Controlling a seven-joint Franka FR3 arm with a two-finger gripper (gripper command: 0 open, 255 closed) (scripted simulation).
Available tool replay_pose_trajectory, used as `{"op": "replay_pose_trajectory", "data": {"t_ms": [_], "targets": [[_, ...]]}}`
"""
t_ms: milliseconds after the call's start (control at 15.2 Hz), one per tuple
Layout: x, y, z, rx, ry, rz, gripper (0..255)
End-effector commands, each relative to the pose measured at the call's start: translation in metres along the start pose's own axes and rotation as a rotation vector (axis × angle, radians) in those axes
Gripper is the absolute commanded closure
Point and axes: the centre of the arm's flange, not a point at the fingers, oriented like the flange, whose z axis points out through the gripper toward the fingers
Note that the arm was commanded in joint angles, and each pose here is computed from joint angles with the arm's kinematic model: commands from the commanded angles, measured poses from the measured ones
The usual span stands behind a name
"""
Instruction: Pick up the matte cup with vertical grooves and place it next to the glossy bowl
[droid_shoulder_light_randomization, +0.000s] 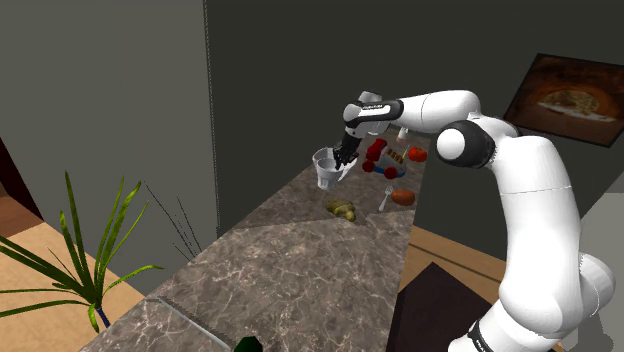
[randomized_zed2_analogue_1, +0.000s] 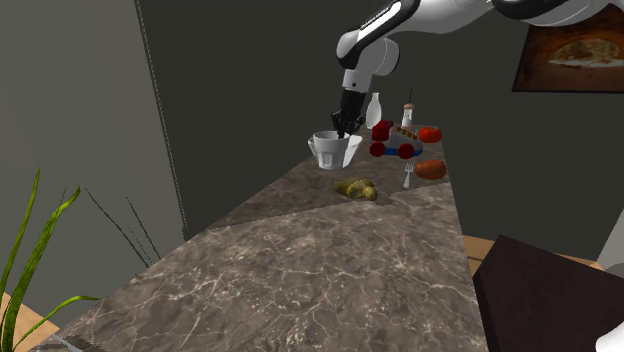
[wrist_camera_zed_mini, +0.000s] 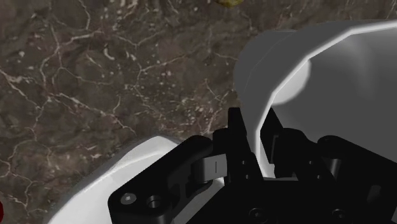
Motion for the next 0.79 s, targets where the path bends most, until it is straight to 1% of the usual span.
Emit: {"op": "replay_pose_trajectory", "data": {"t_ms": [0,594,726], "targets": [[-0.001,0.001,0.011,0.000,0.001,0.000,255],[-0.005,0.010,0.059,0.000,0.001,0.000,255],[-0.005,0.010,0.059,0.000,0.001,0.000,255]]}}
